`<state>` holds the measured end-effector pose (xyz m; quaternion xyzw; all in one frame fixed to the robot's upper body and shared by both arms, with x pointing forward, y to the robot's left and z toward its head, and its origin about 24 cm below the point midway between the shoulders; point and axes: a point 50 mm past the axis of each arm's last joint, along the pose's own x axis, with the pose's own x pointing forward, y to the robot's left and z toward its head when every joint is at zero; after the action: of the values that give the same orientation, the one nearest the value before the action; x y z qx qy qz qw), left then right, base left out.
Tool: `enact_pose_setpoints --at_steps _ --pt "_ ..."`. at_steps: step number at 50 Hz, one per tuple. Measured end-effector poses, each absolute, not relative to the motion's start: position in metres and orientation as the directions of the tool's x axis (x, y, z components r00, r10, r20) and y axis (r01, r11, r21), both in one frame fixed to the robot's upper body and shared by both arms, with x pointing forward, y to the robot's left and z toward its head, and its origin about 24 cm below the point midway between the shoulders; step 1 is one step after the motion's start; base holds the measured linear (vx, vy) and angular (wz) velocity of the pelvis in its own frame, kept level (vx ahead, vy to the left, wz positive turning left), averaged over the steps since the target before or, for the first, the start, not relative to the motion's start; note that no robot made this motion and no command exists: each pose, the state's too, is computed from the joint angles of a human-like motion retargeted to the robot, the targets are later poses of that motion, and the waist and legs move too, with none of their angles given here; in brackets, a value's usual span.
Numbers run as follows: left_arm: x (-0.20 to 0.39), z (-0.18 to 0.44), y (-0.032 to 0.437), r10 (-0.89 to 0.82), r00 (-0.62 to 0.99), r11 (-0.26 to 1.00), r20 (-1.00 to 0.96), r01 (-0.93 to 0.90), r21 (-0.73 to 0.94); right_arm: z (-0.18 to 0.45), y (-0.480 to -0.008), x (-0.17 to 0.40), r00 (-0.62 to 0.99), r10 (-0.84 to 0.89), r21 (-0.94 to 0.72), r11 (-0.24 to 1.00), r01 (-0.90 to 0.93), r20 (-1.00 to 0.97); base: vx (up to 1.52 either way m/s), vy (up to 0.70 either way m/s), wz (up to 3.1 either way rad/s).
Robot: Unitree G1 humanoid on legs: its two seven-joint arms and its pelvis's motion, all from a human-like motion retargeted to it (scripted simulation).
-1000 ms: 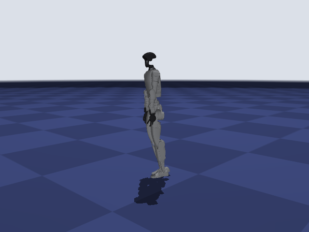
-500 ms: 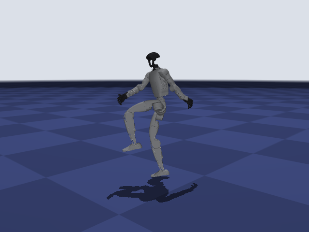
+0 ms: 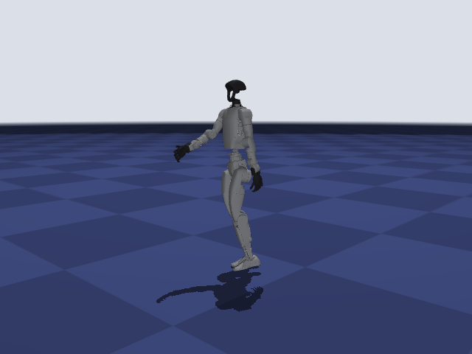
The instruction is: In place motions
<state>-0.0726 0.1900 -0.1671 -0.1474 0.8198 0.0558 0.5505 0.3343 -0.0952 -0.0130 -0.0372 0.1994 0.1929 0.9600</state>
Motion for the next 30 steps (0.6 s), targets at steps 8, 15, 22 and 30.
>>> enact_pose_setpoints --at_steps 8,15,22,30 --pt "0.002 -0.175 0.176 -0.212 -0.210 0.962 -0.954 -0.218 -0.166 -0.091 -0.147 0.259 0.725 0.243 -0.051 0.932 -0.358 -0.645 -0.17 0.34 0.56" --pt "0.067 -0.174 0.167 -0.149 0.020 0.974 -0.989 -0.167 -0.150 -0.169 -0.204 0.095 0.225 -0.085 -0.190 0.845 -0.501 -0.971 0.01 0.23 -0.22" --pt "0.308 -0.053 0.129 -0.191 0.784 0.978 -0.590 0.099 -0.185 -0.141 -0.259 -0.120 -0.507 -0.264 0.039 0.860 -0.510 -0.821 -0.16 0.29 0.41" --pt "0.399 0.103 0.145 -0.062 0.994 0.997 -0.093 0.057 -0.054 -0.067 -0.266 -0.247 -0.812 -0.182 -0.294 0.956 -0.013 -0.554 -0.03 0.06 0.53"
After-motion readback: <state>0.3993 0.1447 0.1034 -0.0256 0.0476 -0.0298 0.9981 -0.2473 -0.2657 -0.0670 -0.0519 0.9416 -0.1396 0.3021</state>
